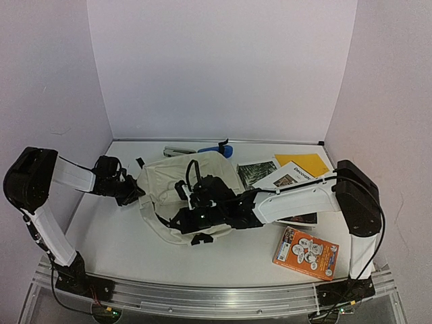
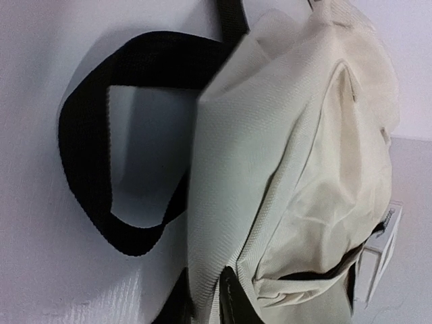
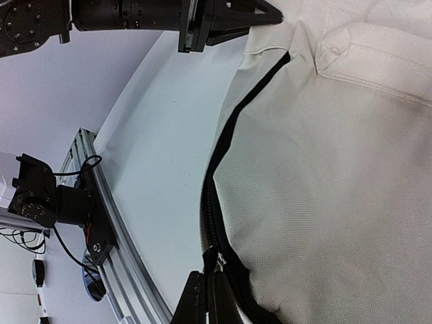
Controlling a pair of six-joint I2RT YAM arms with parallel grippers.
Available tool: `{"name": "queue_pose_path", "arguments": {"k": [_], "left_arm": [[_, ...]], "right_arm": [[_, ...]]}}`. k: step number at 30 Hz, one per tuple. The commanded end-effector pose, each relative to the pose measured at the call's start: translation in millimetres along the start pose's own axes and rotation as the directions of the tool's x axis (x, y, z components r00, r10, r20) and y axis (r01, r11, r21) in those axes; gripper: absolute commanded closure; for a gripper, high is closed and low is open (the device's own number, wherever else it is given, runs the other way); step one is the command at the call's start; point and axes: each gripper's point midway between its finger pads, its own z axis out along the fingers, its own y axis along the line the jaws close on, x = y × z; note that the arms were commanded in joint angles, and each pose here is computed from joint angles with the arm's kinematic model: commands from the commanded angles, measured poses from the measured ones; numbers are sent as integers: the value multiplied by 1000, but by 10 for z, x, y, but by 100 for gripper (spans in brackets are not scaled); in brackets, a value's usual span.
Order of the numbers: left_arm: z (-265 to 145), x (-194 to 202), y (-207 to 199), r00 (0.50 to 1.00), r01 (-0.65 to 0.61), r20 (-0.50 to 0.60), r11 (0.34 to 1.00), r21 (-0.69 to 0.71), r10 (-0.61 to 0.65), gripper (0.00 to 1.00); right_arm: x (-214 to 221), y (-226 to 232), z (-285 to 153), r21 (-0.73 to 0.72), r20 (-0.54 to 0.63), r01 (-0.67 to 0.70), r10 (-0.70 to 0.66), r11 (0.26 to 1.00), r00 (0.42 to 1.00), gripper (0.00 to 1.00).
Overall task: Pack the student bag
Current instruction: Unzip the student bag at the center of the board.
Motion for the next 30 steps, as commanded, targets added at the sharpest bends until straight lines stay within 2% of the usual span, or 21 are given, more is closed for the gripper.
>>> {"name": "queue_pose_path", "arguments": {"k": [1, 4, 5, 6, 8, 11, 15, 20, 30], "left_arm": [[-45, -264, -137, 997, -32, 69, 999, 23, 31, 76], [-128, -182, -120, 998, -43, 48, 999, -9, 44, 51], [-174, -142, -116, 998, -43, 40, 999, -26, 44, 40], [-212, -85, -118, 998, -49, 33, 998, -48, 50, 33], [-323, 74, -154, 998, -63, 16, 994, -89, 65, 23], [-443, 265, -213, 999, -49, -6, 993, -105, 49, 17], [-528, 519, -262, 999, -4, -47, 997, -83, 0, 15], [-619, 873, -386, 991, 6, -132, 999, -40, -11, 27], [-562, 1093, -582, 977, -3, -212, 1000, 21, 7, 40]], "right_arm": [[-255, 171, -121, -17, 92, -10, 11, 1000, 996, 100], [-321, 185, -104, -23, 117, -20, 22, 1000, 993, 100], [-342, 191, -99, -24, 126, -19, 22, 1000, 992, 100], [-366, 197, -92, -24, 133, -18, 21, 1000, 991, 100], [-377, 181, -58, -18, 138, -17, 19, 1000, 990, 100], [-380, 166, 1, -15, 140, -14, 16, 1000, 990, 100], [-375, 169, 77, -23, 135, -10, 13, 1000, 991, 100], [-381, 173, 135, -32, 137, -6, 10, 999, 990, 100], [-329, 140, 188, -38, 124, -16, 21, 999, 992, 100]]}}
